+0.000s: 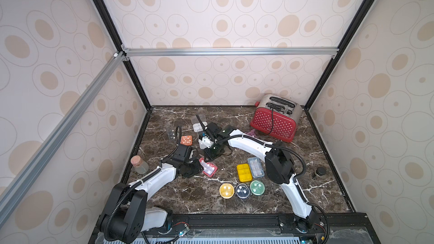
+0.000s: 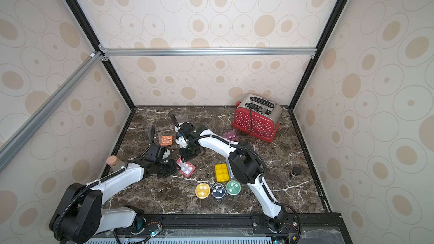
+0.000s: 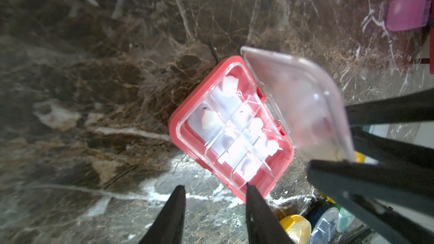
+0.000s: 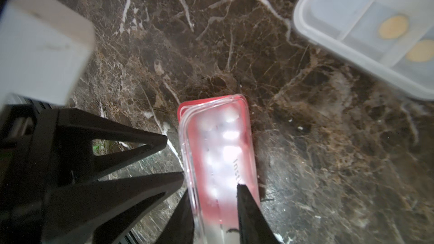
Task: Close pillboxes
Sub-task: Close the lid on the pillbox.
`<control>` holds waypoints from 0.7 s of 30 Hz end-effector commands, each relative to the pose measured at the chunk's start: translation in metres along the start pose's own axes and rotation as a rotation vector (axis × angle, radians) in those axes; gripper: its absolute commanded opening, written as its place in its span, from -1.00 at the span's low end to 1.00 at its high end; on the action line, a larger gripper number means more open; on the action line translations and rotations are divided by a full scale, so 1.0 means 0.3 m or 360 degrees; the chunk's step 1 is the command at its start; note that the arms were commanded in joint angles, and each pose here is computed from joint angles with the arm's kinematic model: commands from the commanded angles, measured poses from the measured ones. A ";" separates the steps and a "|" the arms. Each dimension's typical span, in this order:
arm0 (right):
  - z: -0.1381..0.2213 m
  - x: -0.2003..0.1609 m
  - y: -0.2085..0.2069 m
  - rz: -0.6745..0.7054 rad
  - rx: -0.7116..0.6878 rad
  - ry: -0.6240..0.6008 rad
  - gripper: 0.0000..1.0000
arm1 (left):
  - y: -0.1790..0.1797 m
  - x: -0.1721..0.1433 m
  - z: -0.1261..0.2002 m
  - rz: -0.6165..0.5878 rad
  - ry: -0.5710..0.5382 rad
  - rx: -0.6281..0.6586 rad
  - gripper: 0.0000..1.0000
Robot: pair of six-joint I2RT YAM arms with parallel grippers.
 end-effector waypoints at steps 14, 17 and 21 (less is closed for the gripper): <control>0.020 -0.051 0.100 -0.0018 0.0140 0.0008 -0.36 | 0.018 0.047 0.177 0.0117 -0.0266 0.0064 0.35; 0.029 -0.058 0.099 -0.0057 0.0133 0.0017 -0.35 | 0.027 0.059 0.159 0.0168 -0.0281 0.0023 0.45; 0.073 -0.052 0.088 -0.0080 0.0071 -0.0057 -0.28 | 0.029 0.085 0.128 0.0177 -0.0274 0.0018 0.49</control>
Point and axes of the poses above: each gripper's point midway between its finger pads, its own z axis back along the fingers, its own y axis along the line the jaws close on, x = y × z, the point moved 3 cm from there along z, back along the fingers, and after that the axes turned 14 degrees about -z, right-handed, at the moved point
